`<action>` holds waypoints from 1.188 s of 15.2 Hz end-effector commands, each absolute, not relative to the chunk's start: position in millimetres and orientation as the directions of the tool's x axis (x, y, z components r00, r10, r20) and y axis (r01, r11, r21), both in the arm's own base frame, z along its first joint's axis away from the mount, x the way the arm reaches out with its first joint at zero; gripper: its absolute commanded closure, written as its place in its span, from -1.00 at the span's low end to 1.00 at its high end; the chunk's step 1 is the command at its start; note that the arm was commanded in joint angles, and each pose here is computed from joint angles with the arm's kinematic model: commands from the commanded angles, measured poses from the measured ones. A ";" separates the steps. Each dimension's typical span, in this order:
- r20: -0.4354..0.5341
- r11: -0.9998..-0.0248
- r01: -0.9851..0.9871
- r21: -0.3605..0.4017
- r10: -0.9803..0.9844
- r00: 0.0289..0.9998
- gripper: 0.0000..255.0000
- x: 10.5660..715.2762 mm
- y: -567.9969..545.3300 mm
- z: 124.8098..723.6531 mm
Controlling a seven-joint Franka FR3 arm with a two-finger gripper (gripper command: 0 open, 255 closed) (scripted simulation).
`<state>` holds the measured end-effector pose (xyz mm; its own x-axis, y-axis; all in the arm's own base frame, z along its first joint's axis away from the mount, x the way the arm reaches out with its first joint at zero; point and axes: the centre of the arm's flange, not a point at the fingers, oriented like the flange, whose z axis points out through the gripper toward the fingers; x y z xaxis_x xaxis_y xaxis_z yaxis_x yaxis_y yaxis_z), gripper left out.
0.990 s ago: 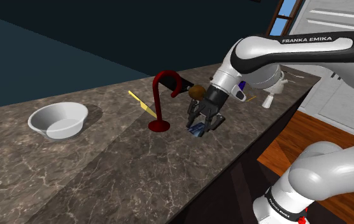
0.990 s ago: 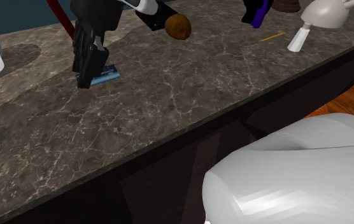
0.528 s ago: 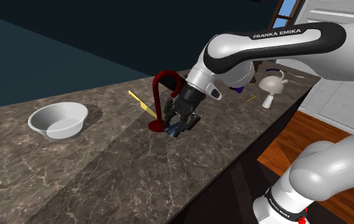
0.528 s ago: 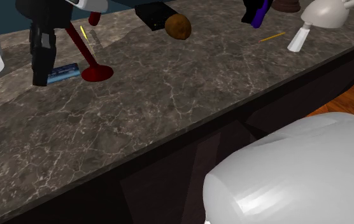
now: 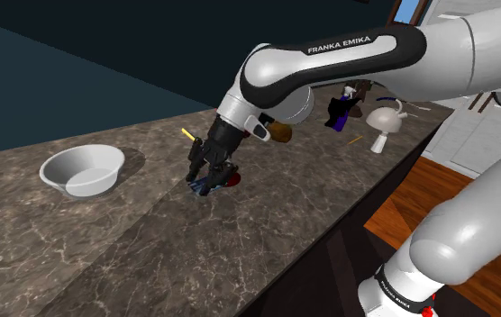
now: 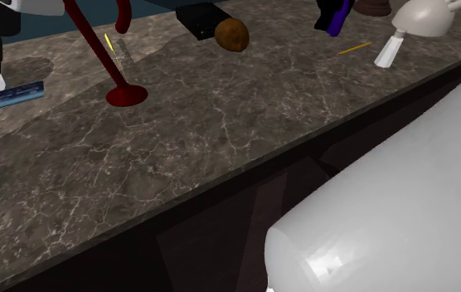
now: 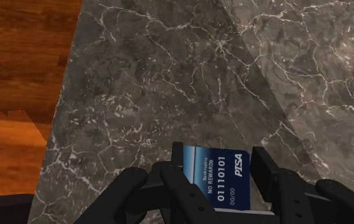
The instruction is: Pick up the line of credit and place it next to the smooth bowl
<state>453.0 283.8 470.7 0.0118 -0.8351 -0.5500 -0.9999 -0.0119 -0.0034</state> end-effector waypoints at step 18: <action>-0.551 -0.010 -1.000 -0.004 -0.834 0.011 1.00 580.3 485.1 466.0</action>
